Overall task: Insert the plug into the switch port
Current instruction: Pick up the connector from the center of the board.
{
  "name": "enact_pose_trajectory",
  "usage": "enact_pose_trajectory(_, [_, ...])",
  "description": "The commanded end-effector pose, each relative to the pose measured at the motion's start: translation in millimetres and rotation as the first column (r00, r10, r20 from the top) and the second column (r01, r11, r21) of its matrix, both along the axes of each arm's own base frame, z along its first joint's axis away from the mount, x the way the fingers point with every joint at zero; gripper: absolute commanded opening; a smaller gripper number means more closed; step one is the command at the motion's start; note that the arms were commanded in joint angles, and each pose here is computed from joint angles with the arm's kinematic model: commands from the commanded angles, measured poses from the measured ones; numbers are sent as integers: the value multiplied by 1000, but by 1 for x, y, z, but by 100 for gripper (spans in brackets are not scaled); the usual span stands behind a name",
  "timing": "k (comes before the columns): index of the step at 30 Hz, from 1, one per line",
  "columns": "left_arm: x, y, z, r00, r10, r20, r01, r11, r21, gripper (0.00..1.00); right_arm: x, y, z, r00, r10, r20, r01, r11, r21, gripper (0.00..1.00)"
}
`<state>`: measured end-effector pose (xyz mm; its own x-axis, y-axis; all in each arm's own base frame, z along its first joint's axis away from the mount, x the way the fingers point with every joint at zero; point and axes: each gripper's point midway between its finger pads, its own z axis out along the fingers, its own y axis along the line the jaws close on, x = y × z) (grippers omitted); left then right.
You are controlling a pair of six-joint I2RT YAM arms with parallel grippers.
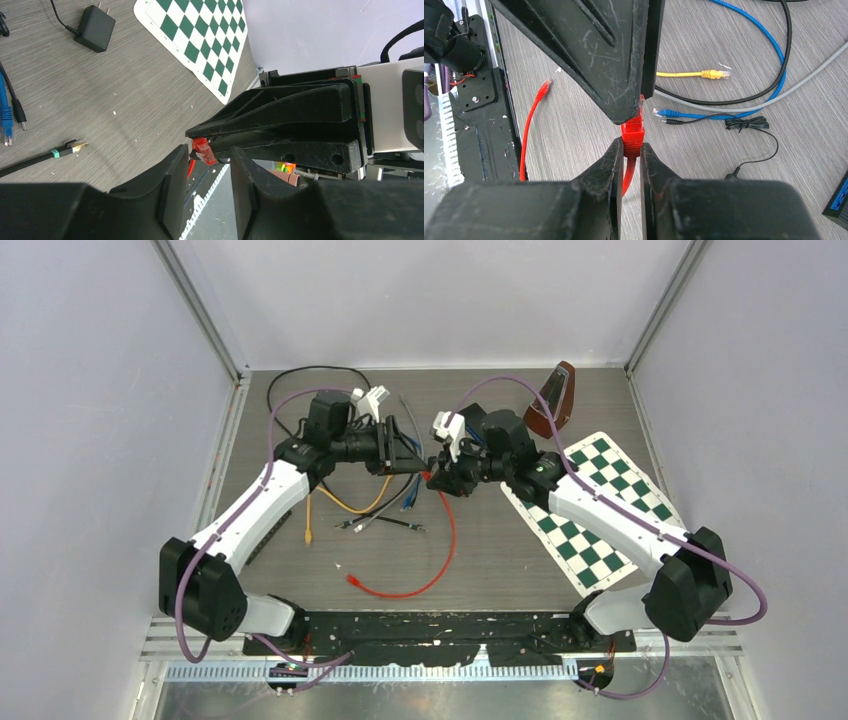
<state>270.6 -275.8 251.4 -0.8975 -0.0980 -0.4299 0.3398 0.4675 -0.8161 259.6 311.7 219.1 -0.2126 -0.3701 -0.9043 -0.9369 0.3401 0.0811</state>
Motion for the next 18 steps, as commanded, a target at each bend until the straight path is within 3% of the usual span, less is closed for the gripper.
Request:
enact_pose_trajectory(1, [-1, -4, 2, 1000, -23, 3, 23, 1000, -14, 34, 6, 12, 30, 998, 12, 59, -16, 997, 69, 5])
enact_pose_trajectory(9, [-2, -7, -1, 999, -39, -34, 38, 999, -29, 0, 8, 6, 31, 996, -30, 82, 23, 996, 84, 7])
enact_pose_trajectory(14, [-4, -9, -5, 994, -13, -105, 7, 998, -57, 0, 19, -3, 29, 983, -127, 135, 111, 987, 117, 42])
enact_pose_trajectory(18, [-4, -14, 1, 984, 12, -176, -35, 991, -130, 0, 16, -8, 34, 962, -166, 215, 118, 968, 220, 49])
